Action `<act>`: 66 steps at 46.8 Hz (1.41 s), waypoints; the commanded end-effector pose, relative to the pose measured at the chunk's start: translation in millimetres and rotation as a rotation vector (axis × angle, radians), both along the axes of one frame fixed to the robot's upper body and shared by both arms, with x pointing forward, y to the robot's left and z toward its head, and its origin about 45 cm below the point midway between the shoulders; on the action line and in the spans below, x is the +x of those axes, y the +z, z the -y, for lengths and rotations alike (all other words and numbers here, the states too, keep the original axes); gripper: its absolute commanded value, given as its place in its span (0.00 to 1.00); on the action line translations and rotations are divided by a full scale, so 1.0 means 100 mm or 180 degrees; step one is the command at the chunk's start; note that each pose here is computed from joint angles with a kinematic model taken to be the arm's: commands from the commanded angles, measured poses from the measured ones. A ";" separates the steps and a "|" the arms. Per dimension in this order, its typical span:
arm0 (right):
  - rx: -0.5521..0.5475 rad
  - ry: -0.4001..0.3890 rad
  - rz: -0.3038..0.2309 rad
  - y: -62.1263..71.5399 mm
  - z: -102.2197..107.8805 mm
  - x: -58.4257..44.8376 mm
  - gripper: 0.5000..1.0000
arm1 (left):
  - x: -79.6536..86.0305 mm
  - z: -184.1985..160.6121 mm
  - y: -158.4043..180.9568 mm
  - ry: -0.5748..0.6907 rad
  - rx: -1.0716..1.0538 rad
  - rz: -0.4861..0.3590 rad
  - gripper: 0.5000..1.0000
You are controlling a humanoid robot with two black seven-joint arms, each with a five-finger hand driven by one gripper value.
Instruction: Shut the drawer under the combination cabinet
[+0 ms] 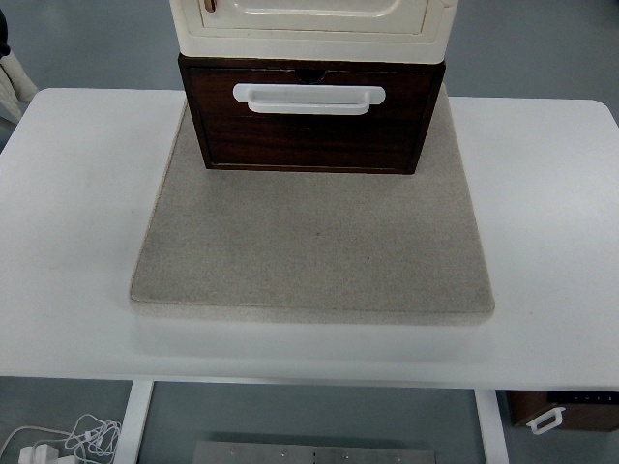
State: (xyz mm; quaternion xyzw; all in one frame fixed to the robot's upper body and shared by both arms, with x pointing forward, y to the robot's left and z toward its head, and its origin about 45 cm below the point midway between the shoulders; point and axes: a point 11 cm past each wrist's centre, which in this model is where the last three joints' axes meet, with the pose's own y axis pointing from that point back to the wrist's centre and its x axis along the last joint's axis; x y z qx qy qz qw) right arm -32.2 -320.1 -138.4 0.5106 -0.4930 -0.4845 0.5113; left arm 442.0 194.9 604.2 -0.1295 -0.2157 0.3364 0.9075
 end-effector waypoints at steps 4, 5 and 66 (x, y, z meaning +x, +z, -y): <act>-0.0002 -0.0001 -0.0002 0.00 0.00 0.00 0.90 | 0.09 -0.36 0.14 0.0149 -0.0476 0.0044 1.00; -0.0006 -0.0001 -0.0002 0.00 0.01 0.00 0.90 | 0.11 -0.42 0.15 0.0187 -0.0550 0.0041 1.00; -0.0002 -0.0001 -0.0002 0.00 0.00 0.00 0.90 | 0.83 -2.29 -2.61 0.2207 -0.2874 -0.2398 1.00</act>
